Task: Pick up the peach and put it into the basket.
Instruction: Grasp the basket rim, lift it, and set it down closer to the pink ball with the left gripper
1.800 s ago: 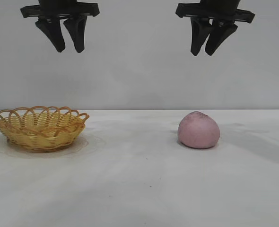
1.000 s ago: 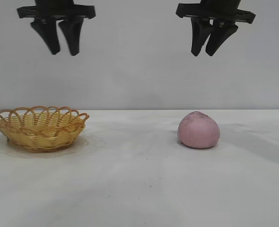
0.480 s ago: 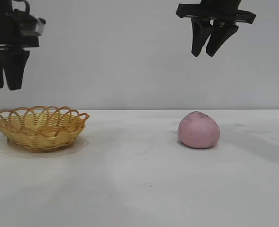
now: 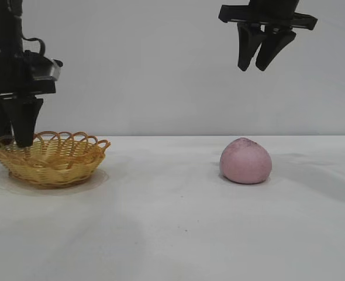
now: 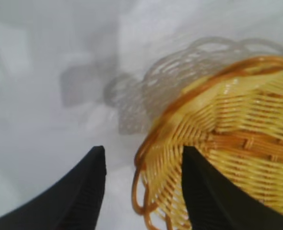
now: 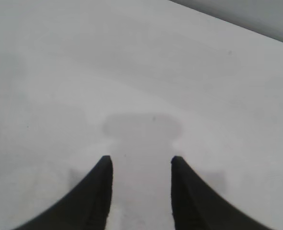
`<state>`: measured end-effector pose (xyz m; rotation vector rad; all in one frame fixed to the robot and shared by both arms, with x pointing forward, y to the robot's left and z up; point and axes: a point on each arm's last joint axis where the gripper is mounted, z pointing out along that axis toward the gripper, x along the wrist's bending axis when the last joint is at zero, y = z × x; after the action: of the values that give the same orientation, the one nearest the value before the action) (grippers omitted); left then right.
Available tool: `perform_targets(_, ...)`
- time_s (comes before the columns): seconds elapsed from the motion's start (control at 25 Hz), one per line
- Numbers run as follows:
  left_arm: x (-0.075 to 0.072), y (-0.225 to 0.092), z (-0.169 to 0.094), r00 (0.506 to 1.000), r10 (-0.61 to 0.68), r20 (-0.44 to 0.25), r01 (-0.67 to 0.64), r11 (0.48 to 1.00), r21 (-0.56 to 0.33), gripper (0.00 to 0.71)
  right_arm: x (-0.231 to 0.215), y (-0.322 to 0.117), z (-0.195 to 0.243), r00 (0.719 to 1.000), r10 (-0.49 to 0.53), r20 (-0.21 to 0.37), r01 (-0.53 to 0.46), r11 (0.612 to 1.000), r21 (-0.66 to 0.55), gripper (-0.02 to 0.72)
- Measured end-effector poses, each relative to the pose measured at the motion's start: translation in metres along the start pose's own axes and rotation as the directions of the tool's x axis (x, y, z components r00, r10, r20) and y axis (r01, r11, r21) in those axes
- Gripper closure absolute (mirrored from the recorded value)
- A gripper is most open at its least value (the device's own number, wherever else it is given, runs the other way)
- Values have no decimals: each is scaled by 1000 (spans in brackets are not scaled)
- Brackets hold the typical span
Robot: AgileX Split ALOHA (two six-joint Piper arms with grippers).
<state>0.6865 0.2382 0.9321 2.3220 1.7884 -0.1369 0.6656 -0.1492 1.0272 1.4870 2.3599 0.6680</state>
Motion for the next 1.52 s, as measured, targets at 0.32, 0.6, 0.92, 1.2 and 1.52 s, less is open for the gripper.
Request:
perform_targets(0.32,-25,6,3,968,-162,190,172,984,-38,710,0,0,0,1000,0,0,0,1000,0,447)
perform_targets(0.6,-51,-26,12,938,-249,242,284,951,-123,710,0,0,0,1000,0,0,0,1000,0,447)
perform_targets(0.92,-54,-51,18,928,-263,264,304,944,-129,710,1,1,0,1000,-2,0,2,1000,-7,447)
perform_targets(1.2,-58,-52,18,928,-250,276,290,950,-115,594,1,1,0,1000,-2,0,2,1000,-7,447)
perform_targets(1.52,-60,-55,-3,954,-183,239,223,963,-153,347,1,1,0,1000,-2,0,2,1000,-6,447)
